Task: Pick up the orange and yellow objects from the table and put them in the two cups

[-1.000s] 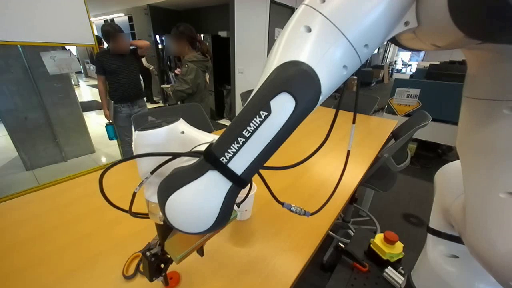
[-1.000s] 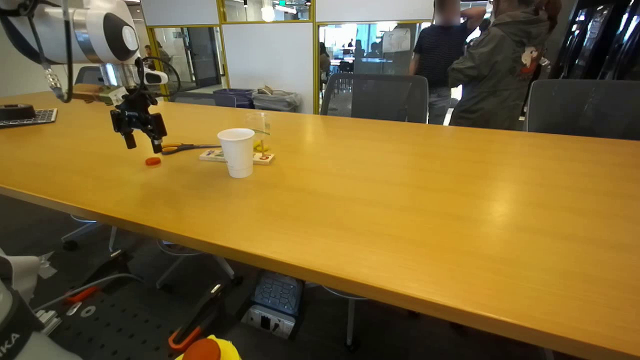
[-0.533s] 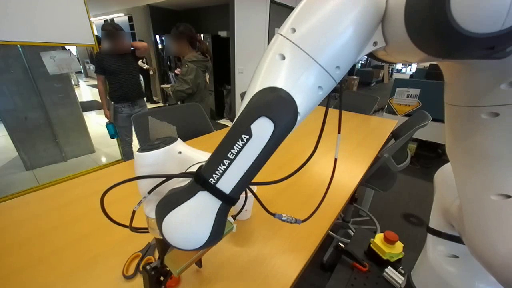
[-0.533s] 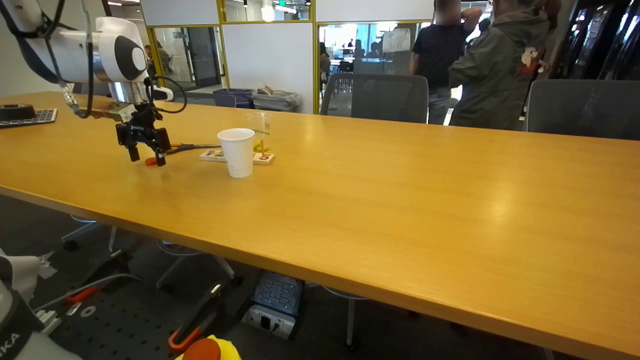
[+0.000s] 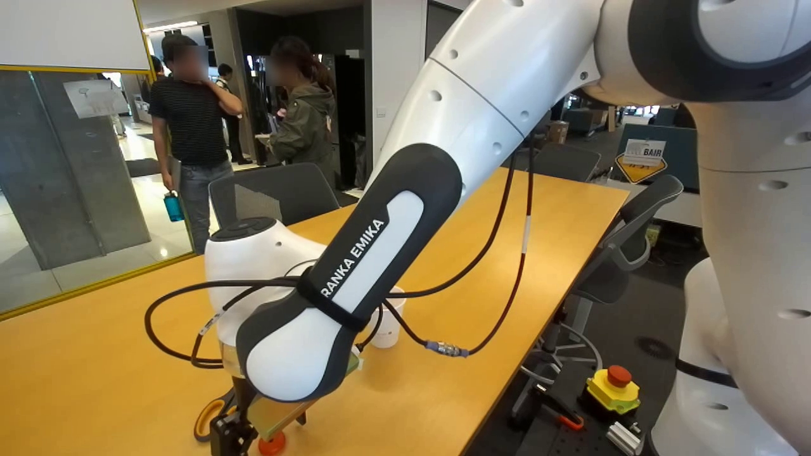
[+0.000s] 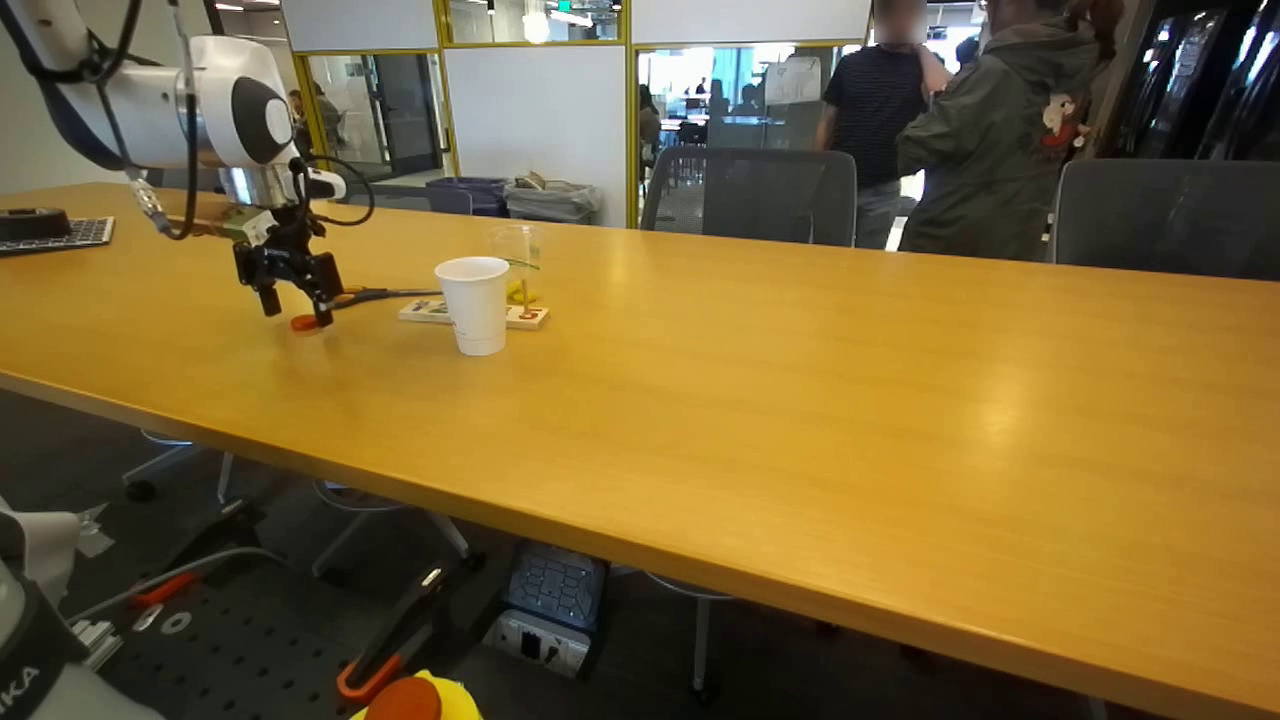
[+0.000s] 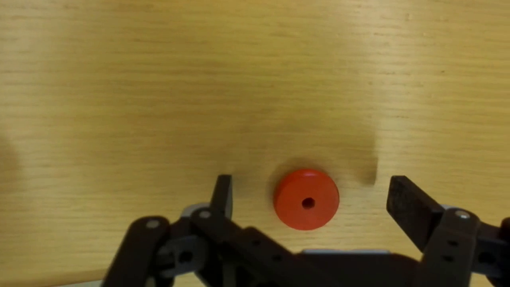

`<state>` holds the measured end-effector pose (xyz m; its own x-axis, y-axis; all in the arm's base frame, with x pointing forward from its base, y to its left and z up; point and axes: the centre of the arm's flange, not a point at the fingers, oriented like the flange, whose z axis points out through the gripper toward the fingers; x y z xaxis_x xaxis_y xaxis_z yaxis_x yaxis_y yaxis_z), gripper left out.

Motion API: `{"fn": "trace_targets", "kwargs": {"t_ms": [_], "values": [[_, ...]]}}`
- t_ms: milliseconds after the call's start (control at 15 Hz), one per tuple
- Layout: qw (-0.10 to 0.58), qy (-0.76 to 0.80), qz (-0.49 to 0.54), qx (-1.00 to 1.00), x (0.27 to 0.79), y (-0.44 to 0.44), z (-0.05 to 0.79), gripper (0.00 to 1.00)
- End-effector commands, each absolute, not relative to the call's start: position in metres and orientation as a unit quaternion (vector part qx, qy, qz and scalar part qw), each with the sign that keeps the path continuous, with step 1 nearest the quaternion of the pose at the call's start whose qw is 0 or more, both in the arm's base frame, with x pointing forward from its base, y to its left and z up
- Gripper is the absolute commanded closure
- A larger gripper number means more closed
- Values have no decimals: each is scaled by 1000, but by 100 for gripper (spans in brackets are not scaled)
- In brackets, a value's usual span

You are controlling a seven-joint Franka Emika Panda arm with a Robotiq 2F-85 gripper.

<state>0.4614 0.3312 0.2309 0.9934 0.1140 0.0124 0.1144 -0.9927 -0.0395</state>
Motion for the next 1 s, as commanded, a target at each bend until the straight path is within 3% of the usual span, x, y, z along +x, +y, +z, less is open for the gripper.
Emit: {"fn": "trace_targets", "kwargs": {"t_ms": [0, 467, 533, 667, 933], "values": [[29, -70, -34, -997, 456, 332, 243, 0], [24, -67, -39, -997, 461, 329, 238, 0], [21, -70, -43, -996, 461, 326, 237, 25], [20, -70, -40, -997, 463, 324, 237, 32], [19, -67, -37, -997, 465, 323, 235, 65]]}}
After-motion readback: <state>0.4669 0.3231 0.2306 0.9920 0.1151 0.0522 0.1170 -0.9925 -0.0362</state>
